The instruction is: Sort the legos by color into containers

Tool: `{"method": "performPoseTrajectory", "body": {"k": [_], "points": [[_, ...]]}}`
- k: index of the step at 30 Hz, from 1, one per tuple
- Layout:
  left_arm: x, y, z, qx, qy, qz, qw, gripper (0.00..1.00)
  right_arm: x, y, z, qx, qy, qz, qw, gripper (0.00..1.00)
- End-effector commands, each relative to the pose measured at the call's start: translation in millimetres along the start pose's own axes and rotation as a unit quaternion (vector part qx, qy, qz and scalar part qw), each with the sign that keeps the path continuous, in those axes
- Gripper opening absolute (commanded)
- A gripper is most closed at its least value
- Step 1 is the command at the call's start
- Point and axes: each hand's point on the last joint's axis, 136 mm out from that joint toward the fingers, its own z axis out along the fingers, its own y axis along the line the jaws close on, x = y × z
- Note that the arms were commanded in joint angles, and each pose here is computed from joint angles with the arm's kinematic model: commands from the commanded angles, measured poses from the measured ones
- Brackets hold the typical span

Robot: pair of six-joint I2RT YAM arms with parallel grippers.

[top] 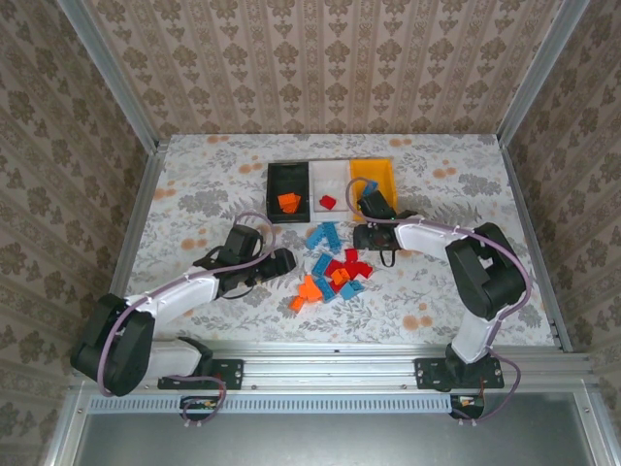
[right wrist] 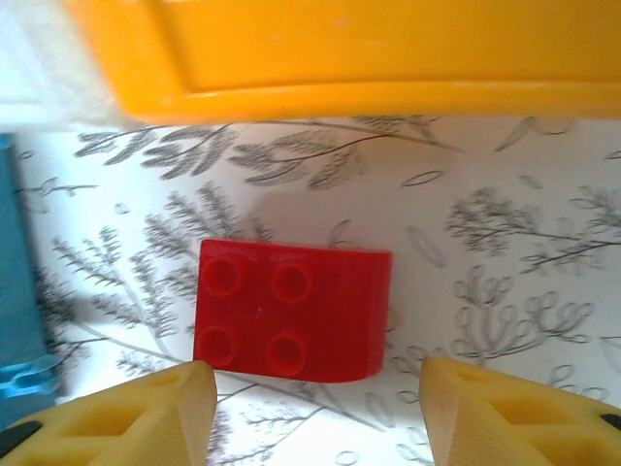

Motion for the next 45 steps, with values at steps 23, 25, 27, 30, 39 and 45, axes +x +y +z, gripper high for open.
{"method": "performPoseTrajectory", "body": {"k": [23,25,27,30,39,45], "points": [[-2,-8,-3,-0.002,0.000,0.007,1.000,0.88,-3,-6,27,0.049,-0.001,-0.005,0.999,0.53],[-2,-9,-3,-0.001,-0.002,0.009,1.000,0.88,-1,-9,27,0.055,-0.002,-0.010,0.998,0.51],[-3,-9,-3,-0.002,-0.002,0.008,1.000,0.88,-1,-10,25,0.057,-0.004,-0.015,0.998,0.49],[-3,-10,-3,-0.002,-0.001,0.012,1.000,0.88,-3,-7,18,0.051,-0.016,-0.019,0.998,0.48],[-6,-9,-7,-0.007,-0.005,0.016,1.000,0.88,-15,14,-21,0.042,-0.056,-0.046,0.997,0.47],[-27,3,-21,0.003,-0.028,-0.017,0.999,0.88,-48,50,-61,-0.013,-0.096,-0.045,0.994,0.48]]}}
